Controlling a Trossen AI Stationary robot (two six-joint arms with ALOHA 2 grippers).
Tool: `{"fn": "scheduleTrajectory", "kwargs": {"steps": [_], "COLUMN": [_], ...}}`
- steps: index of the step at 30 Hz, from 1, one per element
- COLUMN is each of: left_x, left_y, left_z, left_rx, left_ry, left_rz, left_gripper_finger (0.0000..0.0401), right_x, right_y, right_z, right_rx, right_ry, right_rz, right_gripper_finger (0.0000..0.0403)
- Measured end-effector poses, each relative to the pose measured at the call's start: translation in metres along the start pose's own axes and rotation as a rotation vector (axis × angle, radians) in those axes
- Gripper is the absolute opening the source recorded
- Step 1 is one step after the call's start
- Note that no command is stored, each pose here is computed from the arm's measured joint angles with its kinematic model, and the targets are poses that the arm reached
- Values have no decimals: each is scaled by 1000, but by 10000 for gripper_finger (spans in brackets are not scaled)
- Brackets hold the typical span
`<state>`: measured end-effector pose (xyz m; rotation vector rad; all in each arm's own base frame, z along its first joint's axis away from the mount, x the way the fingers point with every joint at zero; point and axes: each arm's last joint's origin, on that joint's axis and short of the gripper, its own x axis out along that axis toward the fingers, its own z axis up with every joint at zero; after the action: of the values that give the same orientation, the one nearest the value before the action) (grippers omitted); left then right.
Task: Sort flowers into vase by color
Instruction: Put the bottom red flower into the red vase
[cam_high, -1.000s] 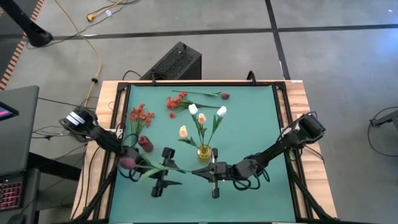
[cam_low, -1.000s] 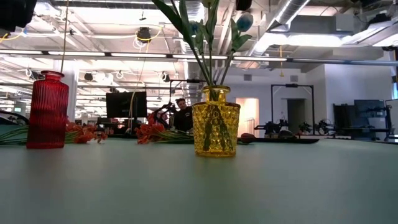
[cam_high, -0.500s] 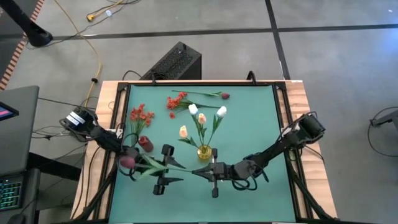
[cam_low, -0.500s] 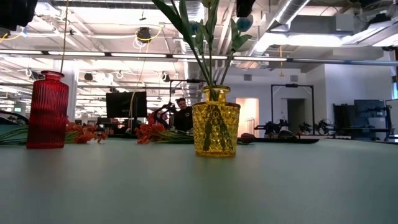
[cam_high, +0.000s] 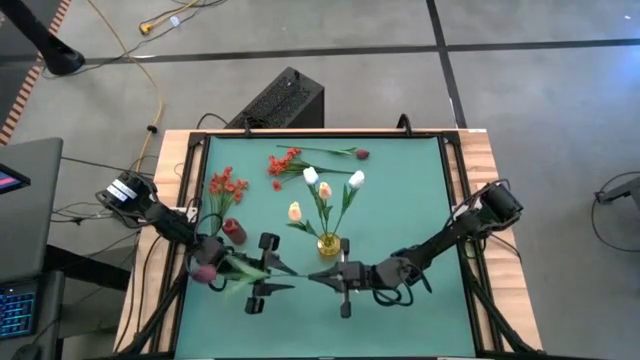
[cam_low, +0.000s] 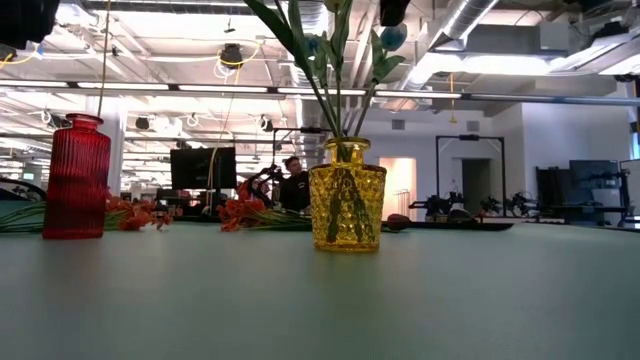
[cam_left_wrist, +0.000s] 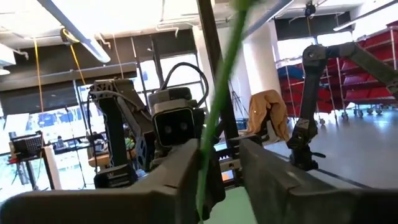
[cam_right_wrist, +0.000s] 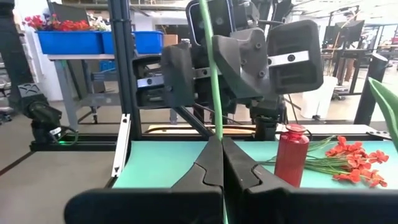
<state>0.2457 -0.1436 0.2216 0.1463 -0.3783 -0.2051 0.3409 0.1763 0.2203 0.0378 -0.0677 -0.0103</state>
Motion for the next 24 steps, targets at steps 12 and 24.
{"fn": "scheduleTrajectory", "kwargs": {"steps": [12,24], "left_x": [0,0], "left_y": [-1,2], "left_z": [0,-2], "left_rx": [17,9], "left_ry": [-5,37], "left_rz": [-22,70], "left_gripper_finger": [2,0], "right_x": [0,6], "right_y": [1,-11], "right_z": [0,0], "right_rx": [1,32], "right_ry": [-1,-2], "right_rz": [30,-4], "right_gripper_finger": [58,193]}}
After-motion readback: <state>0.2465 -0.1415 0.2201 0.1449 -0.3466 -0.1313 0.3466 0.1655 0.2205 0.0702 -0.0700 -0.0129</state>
